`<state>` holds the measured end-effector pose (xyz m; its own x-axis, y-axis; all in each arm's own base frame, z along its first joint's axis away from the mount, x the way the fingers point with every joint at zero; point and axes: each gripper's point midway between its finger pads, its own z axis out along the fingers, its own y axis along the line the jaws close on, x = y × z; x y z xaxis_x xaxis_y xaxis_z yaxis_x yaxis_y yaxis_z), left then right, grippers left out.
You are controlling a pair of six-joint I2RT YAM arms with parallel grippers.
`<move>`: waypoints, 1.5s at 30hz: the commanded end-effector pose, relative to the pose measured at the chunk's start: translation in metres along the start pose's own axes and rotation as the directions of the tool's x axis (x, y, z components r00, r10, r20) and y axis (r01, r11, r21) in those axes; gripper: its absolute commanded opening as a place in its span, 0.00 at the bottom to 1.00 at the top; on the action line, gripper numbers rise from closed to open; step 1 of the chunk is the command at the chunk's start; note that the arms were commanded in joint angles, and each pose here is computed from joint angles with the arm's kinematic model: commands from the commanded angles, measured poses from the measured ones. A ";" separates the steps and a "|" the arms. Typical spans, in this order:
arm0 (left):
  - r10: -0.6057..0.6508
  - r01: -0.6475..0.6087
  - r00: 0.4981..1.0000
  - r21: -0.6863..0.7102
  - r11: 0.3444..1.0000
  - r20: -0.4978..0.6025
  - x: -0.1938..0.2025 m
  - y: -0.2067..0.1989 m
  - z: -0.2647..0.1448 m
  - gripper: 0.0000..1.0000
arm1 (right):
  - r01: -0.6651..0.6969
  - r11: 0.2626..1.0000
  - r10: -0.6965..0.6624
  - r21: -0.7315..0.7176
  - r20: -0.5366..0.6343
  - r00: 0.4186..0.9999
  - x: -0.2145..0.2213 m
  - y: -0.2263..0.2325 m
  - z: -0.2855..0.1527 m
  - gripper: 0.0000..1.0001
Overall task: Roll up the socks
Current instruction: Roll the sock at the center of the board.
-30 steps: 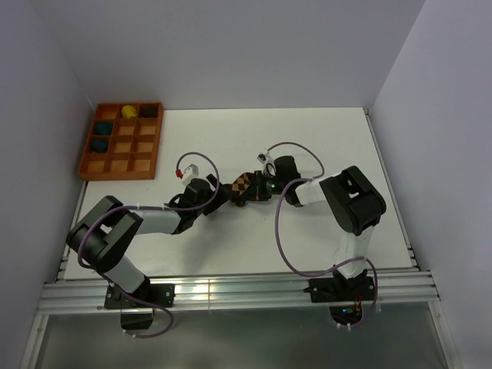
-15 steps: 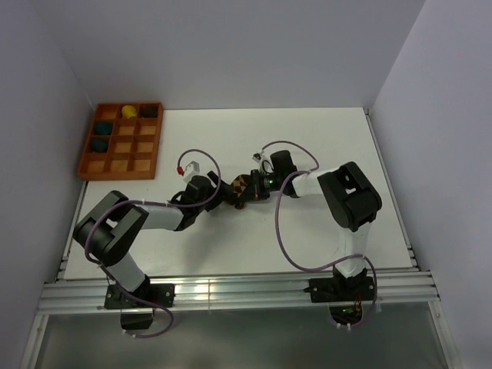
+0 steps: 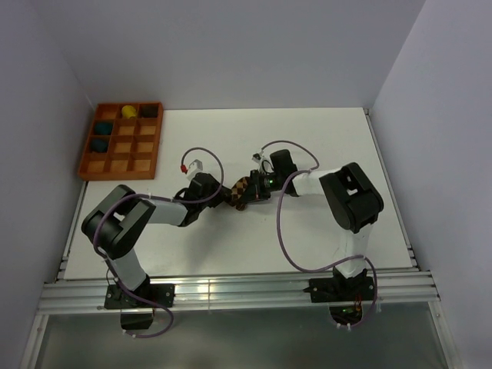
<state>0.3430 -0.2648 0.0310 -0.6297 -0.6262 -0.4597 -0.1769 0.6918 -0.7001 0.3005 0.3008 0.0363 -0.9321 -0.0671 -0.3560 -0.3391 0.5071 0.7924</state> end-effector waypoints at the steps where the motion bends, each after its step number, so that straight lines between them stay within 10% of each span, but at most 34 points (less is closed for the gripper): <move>1: 0.047 -0.058 0.994 -0.109 0.992 -0.100 0.023 0.032 0.000 0.24 | 0.046 0.994 -0.048 0.104 0.013 0.999 0.004 -0.005 -0.013 0.15; 13: 0.126 -0.142 0.986 -0.150 0.979 -0.107 0.014 0.030 -0.006 0.18 | 0.392 0.811 -0.504 0.434 0.179 0.845 -0.029 0.033 -0.054 0.45; 30: 0.154 -0.171 0.980 -0.141 0.975 -0.127 0.019 0.025 -0.005 0.18 | 0.620 0.530 -0.787 0.578 0.063 0.614 -0.012 0.053 -0.017 0.50; 41: 0.157 -0.175 0.978 -0.128 0.976 -0.135 0.021 0.020 -0.005 0.18 | 0.610 0.421 -0.774 0.671 -0.085 0.628 0.003 0.015 0.005 0.52; 45: 0.155 -0.172 0.979 -0.123 0.977 -0.133 0.021 0.019 -0.006 0.18 | 0.585 0.428 -0.719 0.688 -0.132 0.682 0.018 -0.008 0.011 0.33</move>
<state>0.3410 -0.2715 0.0306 -0.6919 -0.5281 -0.4923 -0.1469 0.7706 -0.6202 0.2880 0.3196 0.0421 -0.3397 -0.4970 -0.7985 -0.6496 0.7379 -0.1830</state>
